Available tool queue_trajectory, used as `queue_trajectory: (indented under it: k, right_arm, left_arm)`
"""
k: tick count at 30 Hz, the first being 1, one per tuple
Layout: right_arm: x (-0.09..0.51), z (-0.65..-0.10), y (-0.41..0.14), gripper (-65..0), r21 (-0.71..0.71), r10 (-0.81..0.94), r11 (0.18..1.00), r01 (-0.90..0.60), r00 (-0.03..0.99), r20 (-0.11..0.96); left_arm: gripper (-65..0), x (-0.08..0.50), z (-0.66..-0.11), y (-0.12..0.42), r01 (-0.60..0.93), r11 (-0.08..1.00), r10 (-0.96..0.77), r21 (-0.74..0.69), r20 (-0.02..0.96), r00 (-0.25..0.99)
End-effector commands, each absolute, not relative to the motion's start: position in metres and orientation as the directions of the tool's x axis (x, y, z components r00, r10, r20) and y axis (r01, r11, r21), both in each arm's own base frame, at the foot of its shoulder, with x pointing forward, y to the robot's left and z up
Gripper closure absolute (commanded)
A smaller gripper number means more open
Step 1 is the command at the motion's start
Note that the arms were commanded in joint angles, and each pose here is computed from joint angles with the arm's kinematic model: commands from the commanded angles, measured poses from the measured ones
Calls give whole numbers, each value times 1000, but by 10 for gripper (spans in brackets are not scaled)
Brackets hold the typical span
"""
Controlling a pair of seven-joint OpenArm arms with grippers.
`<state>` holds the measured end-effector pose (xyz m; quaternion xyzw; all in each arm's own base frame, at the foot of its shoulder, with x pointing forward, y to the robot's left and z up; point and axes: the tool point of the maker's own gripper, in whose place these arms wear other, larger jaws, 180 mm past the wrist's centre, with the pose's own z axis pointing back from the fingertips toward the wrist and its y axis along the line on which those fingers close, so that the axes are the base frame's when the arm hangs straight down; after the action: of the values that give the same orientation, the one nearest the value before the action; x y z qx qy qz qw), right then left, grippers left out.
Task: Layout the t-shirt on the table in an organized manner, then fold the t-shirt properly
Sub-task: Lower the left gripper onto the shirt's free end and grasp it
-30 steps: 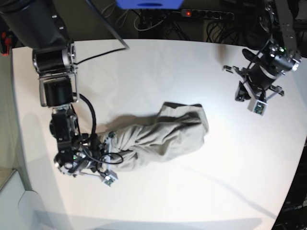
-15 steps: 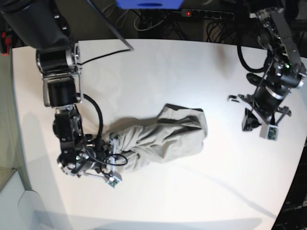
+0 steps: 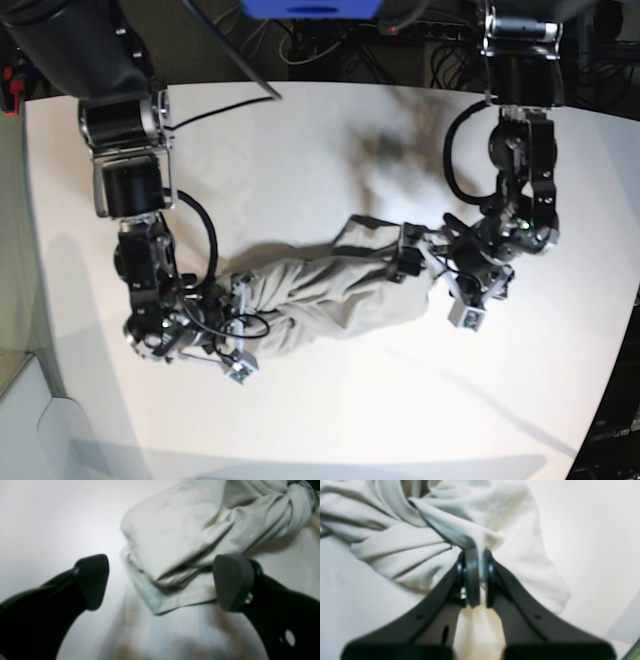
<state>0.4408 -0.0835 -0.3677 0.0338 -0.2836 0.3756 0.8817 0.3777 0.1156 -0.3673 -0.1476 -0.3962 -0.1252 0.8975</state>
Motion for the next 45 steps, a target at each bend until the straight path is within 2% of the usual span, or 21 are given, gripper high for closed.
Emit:
queue_trajectory:
  k: [1,20,45]
  right_arm:
    - [455,-347,-84,0,-180,632,723,-667,534,561]
    - [442,-363,-83,0,-154,634,722,-674,556,538]
    - [442,-364,-87,0,-158,634,724,-672,558,535]
  left_arm:
    - [-650,390,-354,111,352,920,-91,-171,782,617]
    - [-650,417,-413,74,261,890,103,-374,723,683]
    - [-650,414,-416,71,254,885,114,-390,710,695]
